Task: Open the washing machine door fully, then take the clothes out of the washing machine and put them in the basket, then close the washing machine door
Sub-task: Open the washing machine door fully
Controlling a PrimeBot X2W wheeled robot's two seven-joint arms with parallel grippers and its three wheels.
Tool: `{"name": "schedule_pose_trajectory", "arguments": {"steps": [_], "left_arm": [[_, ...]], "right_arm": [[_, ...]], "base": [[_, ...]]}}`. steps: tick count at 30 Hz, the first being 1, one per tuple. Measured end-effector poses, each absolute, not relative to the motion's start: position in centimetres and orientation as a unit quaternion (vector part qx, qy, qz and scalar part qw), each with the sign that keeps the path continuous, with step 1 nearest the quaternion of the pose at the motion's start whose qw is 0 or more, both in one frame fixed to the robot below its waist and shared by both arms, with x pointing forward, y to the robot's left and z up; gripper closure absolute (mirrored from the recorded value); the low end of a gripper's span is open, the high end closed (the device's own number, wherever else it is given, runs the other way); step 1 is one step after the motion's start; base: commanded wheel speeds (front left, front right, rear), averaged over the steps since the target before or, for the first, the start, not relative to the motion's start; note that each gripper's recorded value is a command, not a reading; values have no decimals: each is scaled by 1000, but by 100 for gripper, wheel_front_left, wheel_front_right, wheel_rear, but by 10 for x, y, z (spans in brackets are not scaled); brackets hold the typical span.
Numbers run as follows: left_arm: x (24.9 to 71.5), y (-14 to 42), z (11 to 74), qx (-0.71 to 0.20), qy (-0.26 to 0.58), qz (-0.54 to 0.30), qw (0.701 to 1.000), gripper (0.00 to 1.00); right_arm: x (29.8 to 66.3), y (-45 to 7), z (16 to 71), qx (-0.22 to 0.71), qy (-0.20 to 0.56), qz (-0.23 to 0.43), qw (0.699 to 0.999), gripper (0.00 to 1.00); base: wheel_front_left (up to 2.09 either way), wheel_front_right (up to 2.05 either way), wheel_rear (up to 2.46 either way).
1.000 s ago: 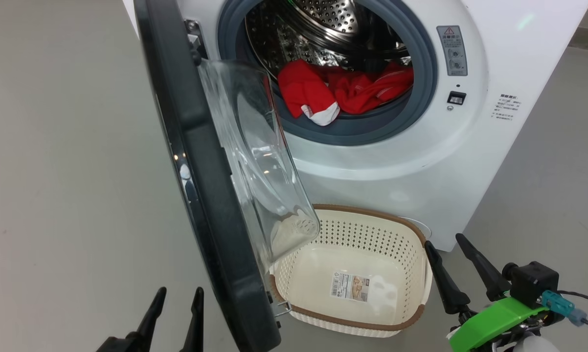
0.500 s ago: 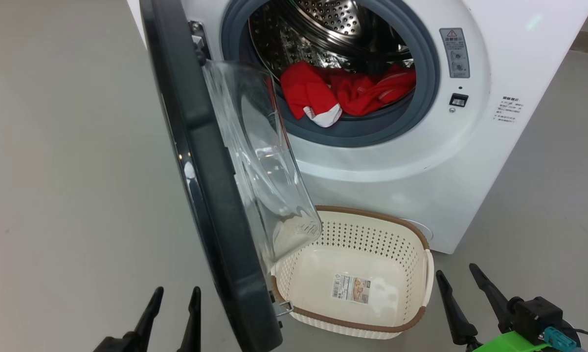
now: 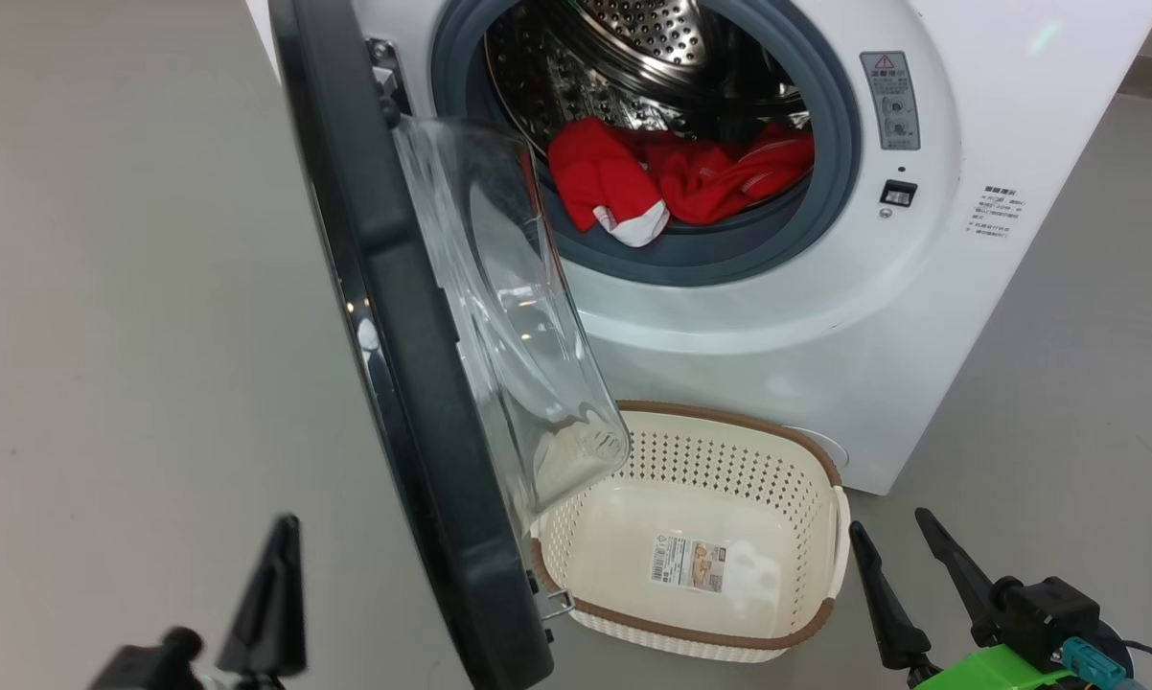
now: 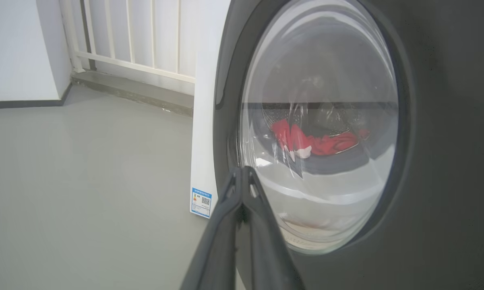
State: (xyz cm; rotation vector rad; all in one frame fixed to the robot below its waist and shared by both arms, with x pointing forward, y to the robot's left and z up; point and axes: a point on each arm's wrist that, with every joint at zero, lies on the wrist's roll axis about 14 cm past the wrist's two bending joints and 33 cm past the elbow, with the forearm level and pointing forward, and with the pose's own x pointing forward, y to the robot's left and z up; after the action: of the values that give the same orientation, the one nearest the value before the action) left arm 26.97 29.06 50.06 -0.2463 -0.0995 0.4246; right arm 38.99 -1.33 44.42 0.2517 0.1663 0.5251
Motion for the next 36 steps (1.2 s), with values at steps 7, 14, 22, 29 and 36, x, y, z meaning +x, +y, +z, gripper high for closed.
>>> {"name": "schedule_pose_trajectory", "arguments": {"steps": [7,14,22,29,36], "left_arm": [[269,297,613,-75,-218,200,952,100],[278,236,655,-58,-274,93,955,100],[290,172,587,-101,-164,0,981,100],[288,156,511,-134,-45,-10,990,100],[285,163,499,-144,-27,11,989,100]], "right_arm": [[390,-12,445,125,81,260,954,0],[390,-11,443,125,84,261,954,0],[391,-11,443,126,84,261,953,0],[390,-10,443,126,84,263,953,0],[389,-7,445,125,82,267,952,0]], "base": [[0,0,0],[0,0,0],[0,0,0],[0,0,0],[0,0,0]]}}
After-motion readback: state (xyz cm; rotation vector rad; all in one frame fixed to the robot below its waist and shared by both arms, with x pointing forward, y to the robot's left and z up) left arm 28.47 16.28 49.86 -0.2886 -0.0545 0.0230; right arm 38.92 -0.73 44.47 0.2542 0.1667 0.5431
